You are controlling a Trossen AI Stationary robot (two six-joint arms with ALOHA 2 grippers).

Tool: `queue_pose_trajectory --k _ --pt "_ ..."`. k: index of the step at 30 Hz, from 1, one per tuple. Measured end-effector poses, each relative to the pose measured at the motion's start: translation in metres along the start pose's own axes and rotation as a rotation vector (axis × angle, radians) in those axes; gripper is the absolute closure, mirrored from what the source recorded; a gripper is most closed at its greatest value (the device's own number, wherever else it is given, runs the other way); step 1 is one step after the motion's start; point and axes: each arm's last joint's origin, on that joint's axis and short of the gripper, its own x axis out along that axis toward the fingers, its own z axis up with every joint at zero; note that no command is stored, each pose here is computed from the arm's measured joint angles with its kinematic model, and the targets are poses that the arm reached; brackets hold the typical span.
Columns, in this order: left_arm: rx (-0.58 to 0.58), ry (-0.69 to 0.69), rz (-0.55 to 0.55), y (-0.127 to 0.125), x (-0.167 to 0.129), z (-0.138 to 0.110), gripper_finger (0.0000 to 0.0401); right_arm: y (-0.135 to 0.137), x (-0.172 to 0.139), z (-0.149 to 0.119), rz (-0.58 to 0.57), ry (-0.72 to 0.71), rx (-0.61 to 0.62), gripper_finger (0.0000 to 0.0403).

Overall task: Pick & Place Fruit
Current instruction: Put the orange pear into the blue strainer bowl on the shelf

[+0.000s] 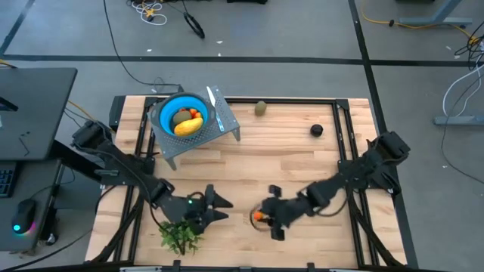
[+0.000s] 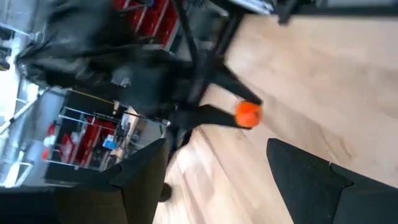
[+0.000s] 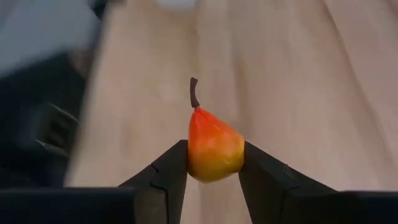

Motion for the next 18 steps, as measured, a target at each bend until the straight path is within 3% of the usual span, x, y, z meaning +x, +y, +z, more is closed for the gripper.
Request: queue_pose_trajectory --k 6,10,18 --pt "0.052 0.054 0.0 -0.025 0.019 -0.004 0.0122 -0.025 0.007 0.025 0.092 -0.081 -0.008 0.0266" --pt "0.054 0.004 0.04 -0.029 0.026 0.0 0.0122 -0.035 0.009 0.03 0.082 -0.093 -0.003 0.0266" --pt "0.08 0.038 0.052 -0.023 0.035 -0.01 0.011 -0.038 0.008 0.044 0.122 -0.219 -0.02 0.0265"
